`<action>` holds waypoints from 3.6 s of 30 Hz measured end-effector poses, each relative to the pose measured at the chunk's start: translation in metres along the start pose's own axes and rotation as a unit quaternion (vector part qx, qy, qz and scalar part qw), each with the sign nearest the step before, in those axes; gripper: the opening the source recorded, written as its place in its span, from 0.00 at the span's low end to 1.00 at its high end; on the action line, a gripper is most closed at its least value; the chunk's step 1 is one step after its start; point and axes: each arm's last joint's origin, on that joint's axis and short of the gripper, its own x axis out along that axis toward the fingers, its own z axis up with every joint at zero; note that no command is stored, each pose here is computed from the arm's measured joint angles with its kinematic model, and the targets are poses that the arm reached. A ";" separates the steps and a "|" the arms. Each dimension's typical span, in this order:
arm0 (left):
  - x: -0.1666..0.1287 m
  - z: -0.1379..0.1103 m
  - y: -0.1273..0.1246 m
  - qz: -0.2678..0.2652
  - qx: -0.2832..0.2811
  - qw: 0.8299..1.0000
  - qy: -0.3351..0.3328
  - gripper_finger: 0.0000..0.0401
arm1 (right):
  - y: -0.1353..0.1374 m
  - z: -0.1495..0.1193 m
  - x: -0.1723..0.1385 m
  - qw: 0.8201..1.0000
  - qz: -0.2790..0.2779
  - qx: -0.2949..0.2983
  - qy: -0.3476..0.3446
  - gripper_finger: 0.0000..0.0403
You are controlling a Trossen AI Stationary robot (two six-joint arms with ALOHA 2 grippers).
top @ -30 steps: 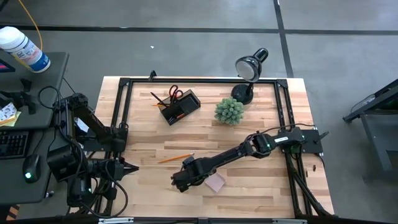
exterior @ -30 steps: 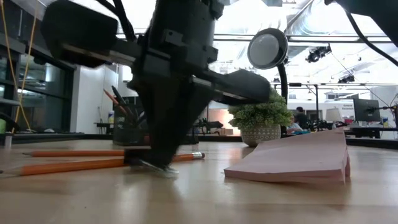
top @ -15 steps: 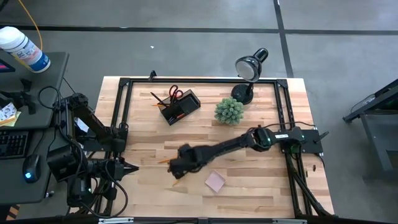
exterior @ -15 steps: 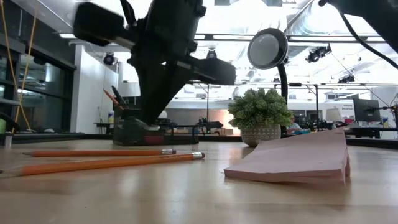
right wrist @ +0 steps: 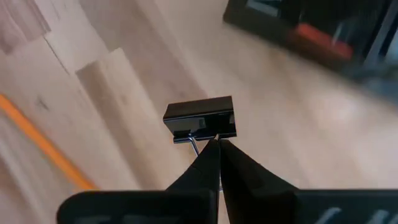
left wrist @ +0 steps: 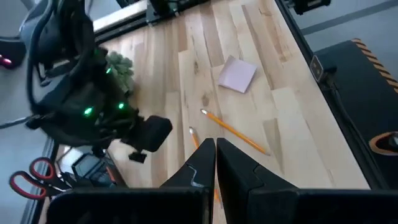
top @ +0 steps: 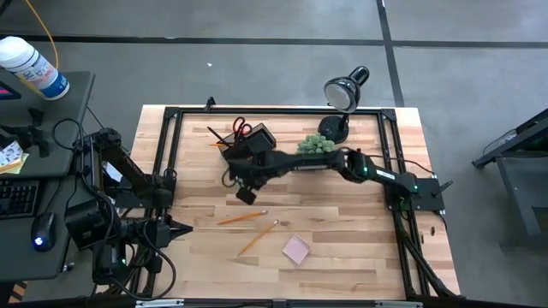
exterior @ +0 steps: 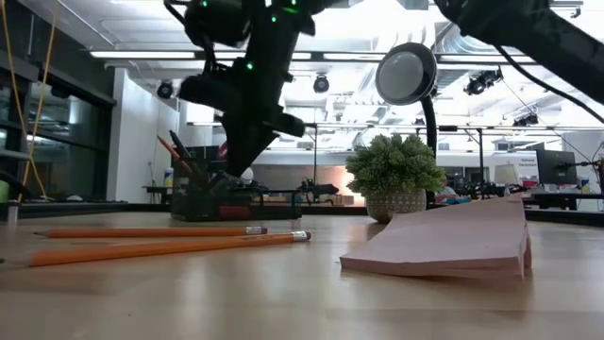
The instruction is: Pick and place office supplies into organizer
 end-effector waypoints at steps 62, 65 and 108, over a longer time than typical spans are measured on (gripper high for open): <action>0.000 0.003 0.003 0.052 -0.011 0.997 -0.051 0.01 | 0.016 0.017 -0.013 0.882 0.005 -0.456 -0.121 0.20; 0.000 0.003 0.002 0.045 -0.011 0.998 -0.044 0.01 | 0.029 0.003 -0.015 0.891 0.051 -0.443 -0.086 0.18; 0.000 0.002 0.001 0.024 -0.012 0.999 -0.025 0.01 | 0.047 -0.066 0.026 0.910 0.084 -0.394 0.093 0.14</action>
